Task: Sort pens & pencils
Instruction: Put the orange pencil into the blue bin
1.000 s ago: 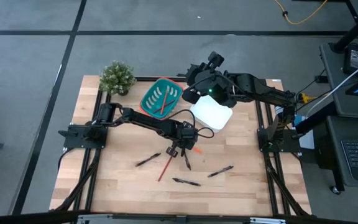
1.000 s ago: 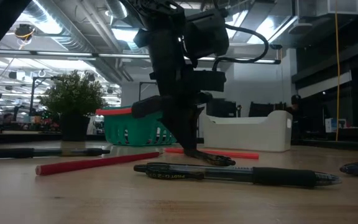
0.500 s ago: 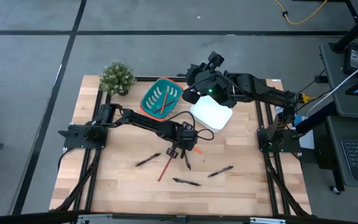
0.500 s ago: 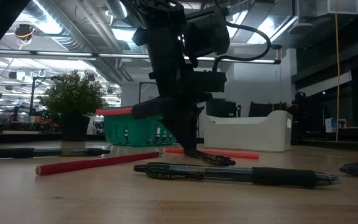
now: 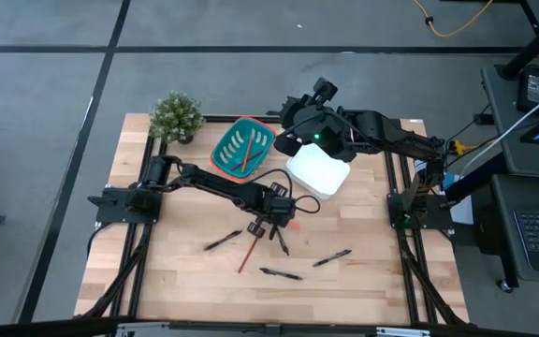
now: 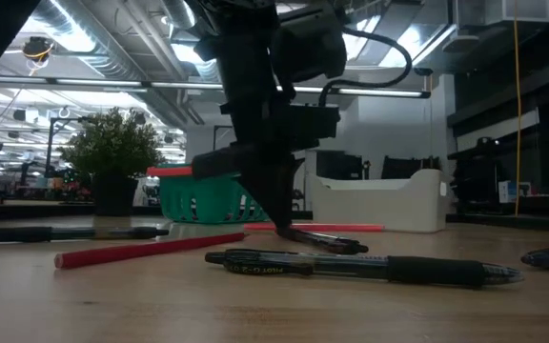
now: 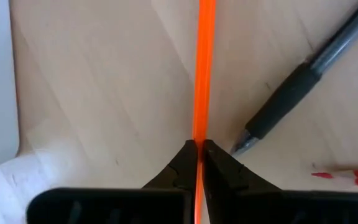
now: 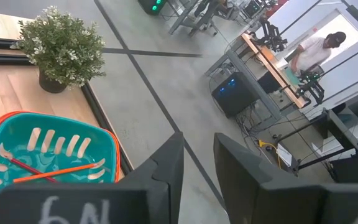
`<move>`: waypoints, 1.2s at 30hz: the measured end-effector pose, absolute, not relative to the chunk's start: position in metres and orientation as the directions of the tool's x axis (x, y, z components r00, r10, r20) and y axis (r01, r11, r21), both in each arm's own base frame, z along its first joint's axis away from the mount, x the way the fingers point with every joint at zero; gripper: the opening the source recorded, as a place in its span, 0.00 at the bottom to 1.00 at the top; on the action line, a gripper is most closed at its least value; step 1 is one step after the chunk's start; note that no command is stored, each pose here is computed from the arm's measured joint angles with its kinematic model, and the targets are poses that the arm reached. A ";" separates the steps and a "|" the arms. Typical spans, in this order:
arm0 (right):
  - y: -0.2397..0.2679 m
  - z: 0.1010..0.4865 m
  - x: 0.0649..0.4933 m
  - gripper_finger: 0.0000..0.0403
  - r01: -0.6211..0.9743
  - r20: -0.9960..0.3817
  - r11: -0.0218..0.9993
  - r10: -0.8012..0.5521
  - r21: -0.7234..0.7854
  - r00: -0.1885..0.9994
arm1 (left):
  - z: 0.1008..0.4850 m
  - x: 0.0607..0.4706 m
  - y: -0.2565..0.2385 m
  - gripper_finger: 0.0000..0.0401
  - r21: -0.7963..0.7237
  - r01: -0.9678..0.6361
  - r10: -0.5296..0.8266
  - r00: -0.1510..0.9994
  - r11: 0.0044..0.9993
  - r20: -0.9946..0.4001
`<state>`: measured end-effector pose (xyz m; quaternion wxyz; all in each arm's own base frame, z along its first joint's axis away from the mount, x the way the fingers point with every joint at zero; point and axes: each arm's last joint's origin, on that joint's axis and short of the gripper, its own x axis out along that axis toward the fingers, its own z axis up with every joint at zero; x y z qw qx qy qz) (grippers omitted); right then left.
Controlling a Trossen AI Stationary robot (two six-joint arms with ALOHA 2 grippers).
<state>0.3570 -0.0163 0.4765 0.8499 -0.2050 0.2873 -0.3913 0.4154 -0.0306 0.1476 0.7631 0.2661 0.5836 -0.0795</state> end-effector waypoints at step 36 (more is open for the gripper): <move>-0.016 0.476 0.357 0.22 0.551 -0.329 0.612 -0.782 -0.567 0.530 | 0.285 0.340 0.065 0.03 0.556 -0.140 0.572 0.251 0.819 -0.781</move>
